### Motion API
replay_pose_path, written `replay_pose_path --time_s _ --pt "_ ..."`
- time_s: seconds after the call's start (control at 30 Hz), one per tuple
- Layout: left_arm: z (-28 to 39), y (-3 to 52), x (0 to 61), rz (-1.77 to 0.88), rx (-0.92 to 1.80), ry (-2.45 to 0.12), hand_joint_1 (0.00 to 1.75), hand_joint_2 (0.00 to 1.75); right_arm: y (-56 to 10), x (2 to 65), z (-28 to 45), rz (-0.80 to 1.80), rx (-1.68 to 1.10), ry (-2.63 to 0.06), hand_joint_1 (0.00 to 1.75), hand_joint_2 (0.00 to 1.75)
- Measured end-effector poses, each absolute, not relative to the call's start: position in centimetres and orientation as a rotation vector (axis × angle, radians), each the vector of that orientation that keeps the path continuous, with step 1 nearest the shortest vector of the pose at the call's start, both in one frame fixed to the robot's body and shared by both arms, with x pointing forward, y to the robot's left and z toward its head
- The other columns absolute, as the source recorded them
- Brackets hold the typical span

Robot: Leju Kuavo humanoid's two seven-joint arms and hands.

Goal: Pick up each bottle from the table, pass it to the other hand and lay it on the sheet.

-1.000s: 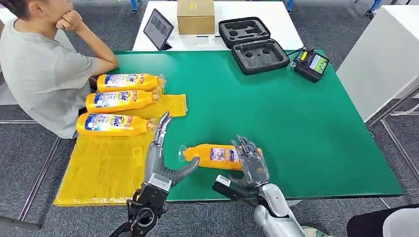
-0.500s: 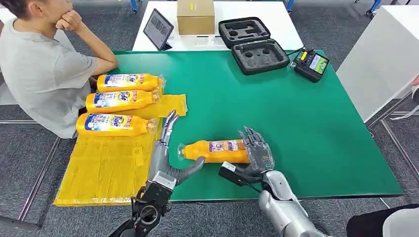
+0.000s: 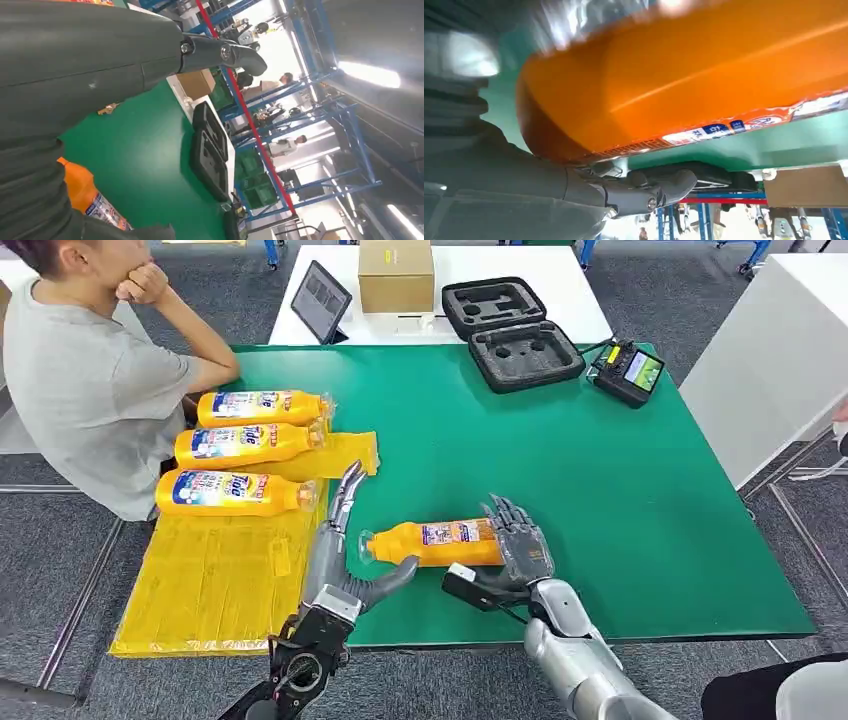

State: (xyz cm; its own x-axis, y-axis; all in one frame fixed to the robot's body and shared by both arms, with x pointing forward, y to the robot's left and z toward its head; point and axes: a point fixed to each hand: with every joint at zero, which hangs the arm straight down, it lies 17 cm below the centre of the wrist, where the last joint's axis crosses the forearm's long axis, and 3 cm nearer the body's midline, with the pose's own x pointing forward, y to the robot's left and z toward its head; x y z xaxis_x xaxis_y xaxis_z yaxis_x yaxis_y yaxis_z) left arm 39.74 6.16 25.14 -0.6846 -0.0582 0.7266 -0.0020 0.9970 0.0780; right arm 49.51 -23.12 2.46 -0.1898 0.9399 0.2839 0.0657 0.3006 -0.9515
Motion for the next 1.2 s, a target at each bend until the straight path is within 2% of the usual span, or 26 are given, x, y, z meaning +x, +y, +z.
replay_pose_path --time_s 1.2 --pt "25.3 5.9 39.6 -0.100 0.045 -2.333 0.00 1.75 -19.3 50.5 2.7 1.180 -0.878 -1.526 0.00 1.75"
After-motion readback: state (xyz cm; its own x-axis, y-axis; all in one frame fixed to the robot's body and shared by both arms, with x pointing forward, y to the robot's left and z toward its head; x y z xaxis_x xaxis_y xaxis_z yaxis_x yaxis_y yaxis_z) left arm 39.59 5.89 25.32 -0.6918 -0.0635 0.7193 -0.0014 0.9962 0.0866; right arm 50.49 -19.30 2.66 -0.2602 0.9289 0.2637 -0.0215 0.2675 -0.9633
